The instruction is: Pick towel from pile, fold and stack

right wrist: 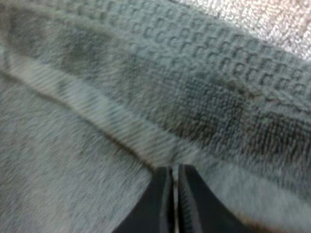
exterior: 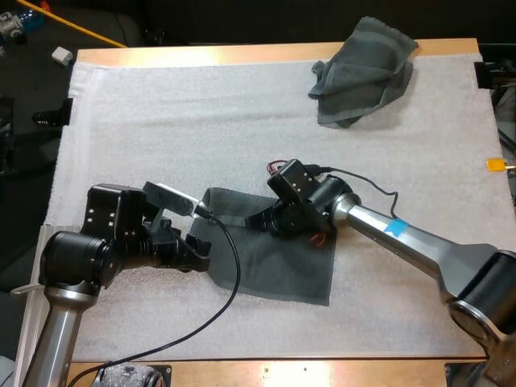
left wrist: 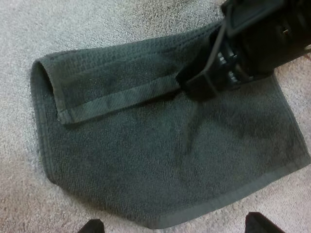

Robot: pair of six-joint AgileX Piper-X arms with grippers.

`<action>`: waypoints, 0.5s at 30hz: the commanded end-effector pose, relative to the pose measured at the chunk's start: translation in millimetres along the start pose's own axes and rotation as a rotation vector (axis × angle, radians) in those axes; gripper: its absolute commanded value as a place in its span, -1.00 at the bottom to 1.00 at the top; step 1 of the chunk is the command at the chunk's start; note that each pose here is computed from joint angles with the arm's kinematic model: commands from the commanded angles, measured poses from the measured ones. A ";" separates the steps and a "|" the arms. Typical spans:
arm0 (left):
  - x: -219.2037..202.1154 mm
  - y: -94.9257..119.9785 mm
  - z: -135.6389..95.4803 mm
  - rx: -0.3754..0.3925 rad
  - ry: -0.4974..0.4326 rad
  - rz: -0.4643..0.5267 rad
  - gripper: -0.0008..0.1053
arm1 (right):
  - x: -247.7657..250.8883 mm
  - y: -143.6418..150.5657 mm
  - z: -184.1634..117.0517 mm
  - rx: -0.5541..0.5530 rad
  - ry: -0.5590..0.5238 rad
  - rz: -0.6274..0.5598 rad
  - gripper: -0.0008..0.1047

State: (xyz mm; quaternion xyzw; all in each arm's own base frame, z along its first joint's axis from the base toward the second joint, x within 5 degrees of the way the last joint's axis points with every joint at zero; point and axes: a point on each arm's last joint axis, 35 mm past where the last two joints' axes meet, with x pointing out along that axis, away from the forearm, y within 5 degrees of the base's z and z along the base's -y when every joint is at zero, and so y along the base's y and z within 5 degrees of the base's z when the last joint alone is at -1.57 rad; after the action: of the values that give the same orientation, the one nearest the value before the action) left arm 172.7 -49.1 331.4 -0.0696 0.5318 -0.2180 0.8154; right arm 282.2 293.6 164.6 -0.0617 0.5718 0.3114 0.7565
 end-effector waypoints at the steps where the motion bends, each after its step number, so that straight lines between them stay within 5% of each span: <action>1: -1.0 -1.0 0.5 -0.003 -0.002 -0.005 0.08 | 13.6 -6.3 3.6 0.042 0.007 0.005 -0.99; 8: -1.4 -0.8 0.0 -0.005 0.000 -0.006 0.09 | 25.4 -21.3 15.5 0.125 -0.073 -0.024 -0.99; 15: -1.3 -1.3 -0.4 -0.001 0.002 -0.012 0.09 | 11.8 -39.8 48.5 0.201 -0.310 -0.148 -0.99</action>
State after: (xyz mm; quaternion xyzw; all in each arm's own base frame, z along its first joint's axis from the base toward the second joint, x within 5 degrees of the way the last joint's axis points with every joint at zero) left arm 172.7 -49.1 331.4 -0.0696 0.5318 -0.2180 0.8154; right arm 328.2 291.2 149.7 0.0068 0.5138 0.2340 0.8254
